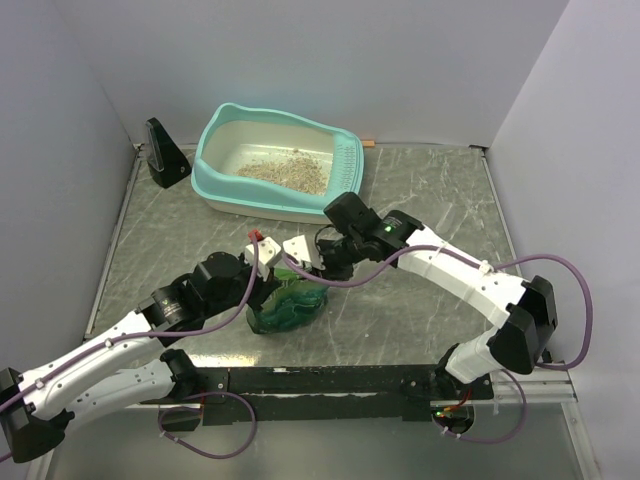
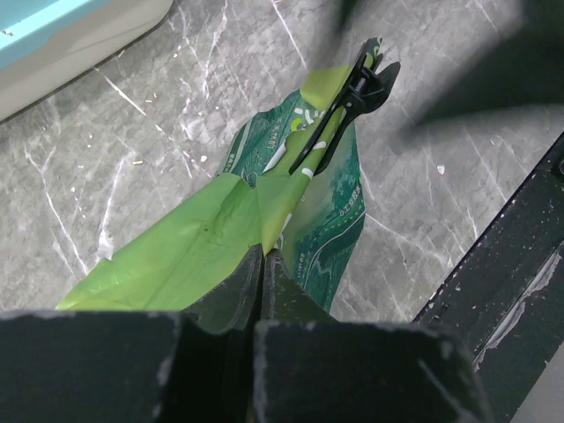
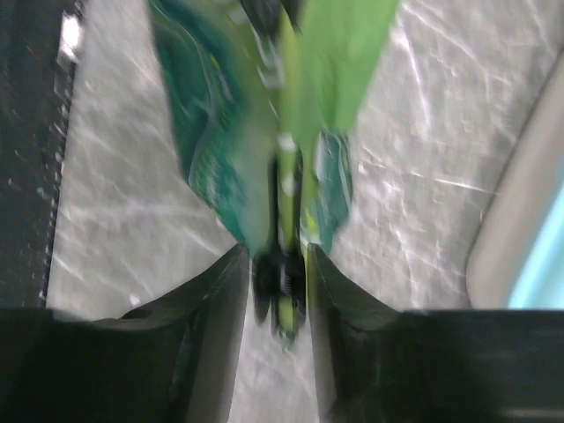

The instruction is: Fill the litter box with clean litter

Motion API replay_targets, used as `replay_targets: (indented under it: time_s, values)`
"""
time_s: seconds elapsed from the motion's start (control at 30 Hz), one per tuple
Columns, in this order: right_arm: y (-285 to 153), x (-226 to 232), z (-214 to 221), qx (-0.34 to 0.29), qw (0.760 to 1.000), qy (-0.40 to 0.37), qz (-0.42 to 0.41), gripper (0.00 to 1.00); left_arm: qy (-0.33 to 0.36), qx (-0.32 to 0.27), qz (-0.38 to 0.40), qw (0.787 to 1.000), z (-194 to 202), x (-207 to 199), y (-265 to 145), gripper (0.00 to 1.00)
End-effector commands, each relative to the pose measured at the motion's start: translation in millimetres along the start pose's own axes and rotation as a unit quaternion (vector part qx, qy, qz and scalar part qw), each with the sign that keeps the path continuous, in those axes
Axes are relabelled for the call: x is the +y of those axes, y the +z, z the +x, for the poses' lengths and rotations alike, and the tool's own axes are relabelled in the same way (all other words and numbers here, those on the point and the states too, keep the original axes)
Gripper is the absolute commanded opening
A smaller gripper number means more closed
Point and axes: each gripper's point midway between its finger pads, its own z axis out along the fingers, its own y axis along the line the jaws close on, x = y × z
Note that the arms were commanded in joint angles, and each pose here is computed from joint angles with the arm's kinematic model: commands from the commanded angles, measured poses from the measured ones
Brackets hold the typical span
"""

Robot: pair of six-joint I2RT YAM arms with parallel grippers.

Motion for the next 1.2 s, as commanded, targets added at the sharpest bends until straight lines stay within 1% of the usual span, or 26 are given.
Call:
replay_targets:
  time_s: [0.0, 0.13, 0.27, 0.33, 0.37, 0.4, 0.43, 0.47, 0.5, 0.57, 0.6, 0.63, 0.67, 0.7, 0.73, 0.77, 0.8, 0.83, 0.9, 0.97, 1.0, 1.03, 1.07, 1.1, 1.13, 1.17]
  values:
    - [8.8, 16.5, -25.9, -0.064, 0.998, -0.013, -0.026, 0.99, -0.002, -0.029, -0.005, 1.0, -15.4, 1.7, -1.4, 0.01]
    - [-0.8, 10.4, -30.5, -0.071, 0.997, -0.017, 0.001, 1.0, -0.002, -0.028, -0.006, 1.0, -15.6, 2.3, -0.9, 0.01]
    - [-22.2, 3.4, -42.7, -0.093, 0.994, -0.026, 0.05, 1.0, -0.002, -0.027, -0.007, 1.0, -15.3, 2.8, -0.6, 0.01]
    - [-32.3, -8.3, -46.7, -0.1, 0.99, -0.009, 0.095, 1.0, -0.003, -0.027, -0.009, 1.0, -14.7, 3.6, -0.4, 0.01]
    - [-44.4, -12.0, -51.6, -0.11, 0.987, 0.0, 0.121, 1.0, -0.003, -0.028, -0.008, 1.0, -15.7, 3.2, -0.5, 0.01]
    - [-52.0, -19.5, -49.4, -0.108, 0.982, 0.036, 0.151, 1.0, -0.004, -0.03, -0.007, 1.0, -16.8, 2.8, -0.7, 0.01]
    - [-60.9, -26.8, -52.0, -0.118, 0.976, 0.05, 0.174, 1.0, -0.005, -0.032, -0.003, 0.999, -18.7, 1.6, -1.7, 0.01]
    - [-75.5, -31.8, -55.2, -0.128, 0.969, 0.061, 0.203, 1.0, -0.005, -0.037, 0.002, 0.999, -21.5, -0.4, -3.0, 0.01]
    - [-86.7, -41.6, -49.9, -0.124, 0.955, 0.11, 0.245, 1.0, -0.006, -0.043, 0.007, 0.999, -24.8, -2.2, -4.4, 0.02]
    - [-113.7, -58.5, -49.2, -0.136, 0.923, 0.168, 0.319, 1.0, -0.012, -0.061, 0.004, 0.998, -33.5, -1.3, -8.3, 0.07]
    - [-124.3, -63.6, -47.7, -0.146, 0.902, 0.216, 0.345, 1.0, -0.017, -0.065, 0.002, 0.998, -35.4, -1.0, -9.3, 0.11]
    - [-140.8, -71.7, -28.4, -0.118, 0.87, 0.257, 0.404, 1.0, -0.02, -0.073, -0.005, 0.997, -40.6, 1.3, -11.7, 0.15]
    - [-149.5, -72.4, -27.3, -0.118, 0.858, 0.278, 0.417, 1.0, -0.023, -0.077, -0.005, 0.997, -44.0, 0.9, -13.0, 0.16]
    - [-150.7, -68.5, -22.9, -0.109, 0.854, 0.293, 0.416, 1.0, -0.028, -0.08, -0.004, 0.996, -47.7, 0.1, -14.5, 0.17]
    - [-150.6, -62.7, -21.7, -0.106, 0.857, 0.299, 0.406, 1.0, -0.031, -0.091, -0.002, 0.995, -56.7, -0.9, -18.2, 0.2]
    - [-153.5, -60.8, -18.7, -0.104, 0.852, 0.306, 0.412, 1.0, -0.032, -0.097, 0.001, 0.995, -61.3, -2.1, -20.3, 0.23]
    - [-151.8, -58.4, -14.6, -0.112, 0.838, 0.336, 0.415, 1.0, -0.033, -0.103, 0.002, 0.994, -65.9, -2.7, -22.8, 0.25]
    - [-156.3, -55.1, -14.2, -0.123, 0.829, 0.348, 0.421, 1.0, -0.034, -0.112, 0.004, 0.993, -74.4, -3.6, -26.5, 0.31]
    - [-162.0, -53.3, -5.2, -0.128, 0.799, 0.389, 0.441, 1.0, -0.036, -0.114, -0.001, 0.993, -80.9, -2.4, -29.5, 0.35]
    - [-174.8, -52.2, -0.7, -0.136, 0.777, 0.404, 0.463, 1.0, -0.04, -0.115, -0.005, 0.992, -92.1, -1.9, -34.7, 0.41]
    - [-178.6, -52.5, 1.9, -0.144, 0.758, 0.424, 0.474, 1.0, -0.045, -0.118, -0.009, 0.992, -96.4, -1.0, -36.4, 0.44]
    - [-185.4, -52.8, 4.2, -0.152, 0.74, 0.437, 0.488, 1.0, -0.05, -0.13, -0.01, 0.99, -106.6, -1.2, -41.4, 0.53]
    - [-186.8, -52.2, 6.8, -0.155, 0.729, 0.449, 0.493, 1.0, -0.055, -0.134, -0.014, 0.989, -110.8, -0.2, -41.8, 0.69]
    - [-183.8, -50.7, 7.4, -0.163, 0.722, 0.462, 0.489, 1.0, -0.065, -0.146, -0.019, 0.987, -118.9, 1.2, -45.4, 0.91]
    - [-184.5, -47.9, 7.4, -0.17, 0.718, 0.467, 0.486, 1.0, -0.07, -0.157, -0.021, 0.985, -125.3, 1.8, -46.5, 0.97]
    - [-179.6, -45.8, 12.2, -0.168, 0.716, 0.473, 0.485, 1.0, -0.076, -0.161, -0.026, 0.984, -128.7, 3.6, -47.3, 0.97]
